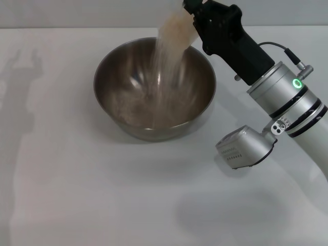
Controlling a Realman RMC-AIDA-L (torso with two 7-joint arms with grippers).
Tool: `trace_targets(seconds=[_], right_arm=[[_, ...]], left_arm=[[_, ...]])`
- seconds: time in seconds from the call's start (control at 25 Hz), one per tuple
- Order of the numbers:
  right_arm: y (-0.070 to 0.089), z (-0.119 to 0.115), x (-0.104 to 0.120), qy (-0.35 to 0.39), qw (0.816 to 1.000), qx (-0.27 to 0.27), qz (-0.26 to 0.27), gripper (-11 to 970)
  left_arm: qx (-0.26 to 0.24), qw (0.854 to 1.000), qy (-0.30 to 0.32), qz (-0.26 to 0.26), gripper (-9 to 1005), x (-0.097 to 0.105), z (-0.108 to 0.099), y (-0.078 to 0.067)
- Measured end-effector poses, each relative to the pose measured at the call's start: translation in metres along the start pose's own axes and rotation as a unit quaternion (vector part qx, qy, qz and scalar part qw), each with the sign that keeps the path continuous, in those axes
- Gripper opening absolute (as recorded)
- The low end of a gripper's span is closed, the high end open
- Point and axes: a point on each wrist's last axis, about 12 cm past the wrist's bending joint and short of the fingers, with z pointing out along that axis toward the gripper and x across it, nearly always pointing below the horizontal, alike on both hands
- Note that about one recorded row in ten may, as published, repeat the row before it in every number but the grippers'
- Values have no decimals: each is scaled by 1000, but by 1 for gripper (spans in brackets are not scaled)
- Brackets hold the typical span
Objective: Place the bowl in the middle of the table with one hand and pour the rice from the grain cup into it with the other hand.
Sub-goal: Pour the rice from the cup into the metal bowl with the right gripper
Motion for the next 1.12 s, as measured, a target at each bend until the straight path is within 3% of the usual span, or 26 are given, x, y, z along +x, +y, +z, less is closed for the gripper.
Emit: trace_targets(seconds=[0.6, 1.12], right_arm=[[2, 0, -5, -28, 997, -6, -68, 61], [2, 0, -8, -47, 994, -7, -96, 66]], left_arm=[[-2, 1000, -6, -1, 377, -1, -2, 1], [-2, 1000, -15, 2, 377, -3, -1, 1]])
